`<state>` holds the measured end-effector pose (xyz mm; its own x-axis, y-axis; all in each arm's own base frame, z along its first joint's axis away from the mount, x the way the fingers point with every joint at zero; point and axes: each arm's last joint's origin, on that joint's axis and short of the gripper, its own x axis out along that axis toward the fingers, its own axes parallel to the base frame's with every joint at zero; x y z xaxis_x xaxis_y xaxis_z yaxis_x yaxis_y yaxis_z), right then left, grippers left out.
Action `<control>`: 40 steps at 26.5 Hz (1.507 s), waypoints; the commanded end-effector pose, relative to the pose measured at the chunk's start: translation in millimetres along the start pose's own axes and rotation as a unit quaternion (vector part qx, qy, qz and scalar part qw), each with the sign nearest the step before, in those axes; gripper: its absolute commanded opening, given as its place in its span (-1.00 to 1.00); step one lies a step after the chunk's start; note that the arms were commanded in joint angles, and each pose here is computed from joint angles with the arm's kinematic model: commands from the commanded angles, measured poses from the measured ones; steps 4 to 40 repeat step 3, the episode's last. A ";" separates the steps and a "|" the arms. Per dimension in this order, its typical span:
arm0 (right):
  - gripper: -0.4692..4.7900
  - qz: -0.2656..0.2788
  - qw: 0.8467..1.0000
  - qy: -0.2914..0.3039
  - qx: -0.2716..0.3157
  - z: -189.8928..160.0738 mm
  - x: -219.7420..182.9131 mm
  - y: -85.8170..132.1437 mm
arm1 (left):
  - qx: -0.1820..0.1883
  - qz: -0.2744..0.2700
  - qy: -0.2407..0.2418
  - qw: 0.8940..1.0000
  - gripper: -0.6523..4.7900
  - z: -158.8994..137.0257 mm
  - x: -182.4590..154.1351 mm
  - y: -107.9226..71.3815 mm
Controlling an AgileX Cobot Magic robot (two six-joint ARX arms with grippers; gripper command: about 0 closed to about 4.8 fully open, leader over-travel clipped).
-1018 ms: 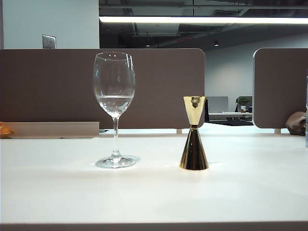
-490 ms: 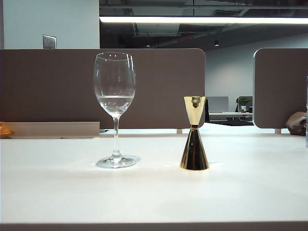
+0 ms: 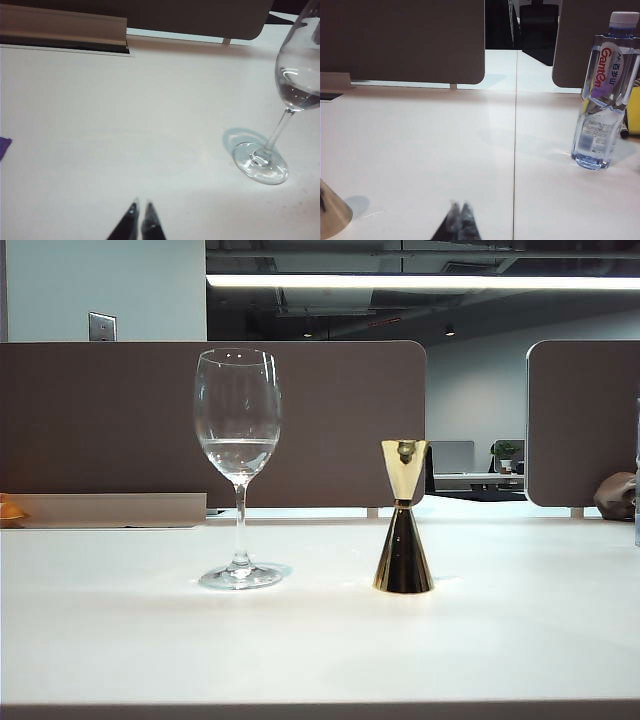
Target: Pick up the jigger and pour the water inside into the glass.
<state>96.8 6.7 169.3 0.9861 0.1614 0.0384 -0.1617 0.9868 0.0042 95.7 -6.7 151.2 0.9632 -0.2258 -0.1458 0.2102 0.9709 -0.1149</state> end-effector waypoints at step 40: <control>-0.82 0.000 1.000 -0.006 0.000 0.2 0.2 0.0 | 0.003 0.001 -0.005 1.000 -0.68 1.0 0.0 0.1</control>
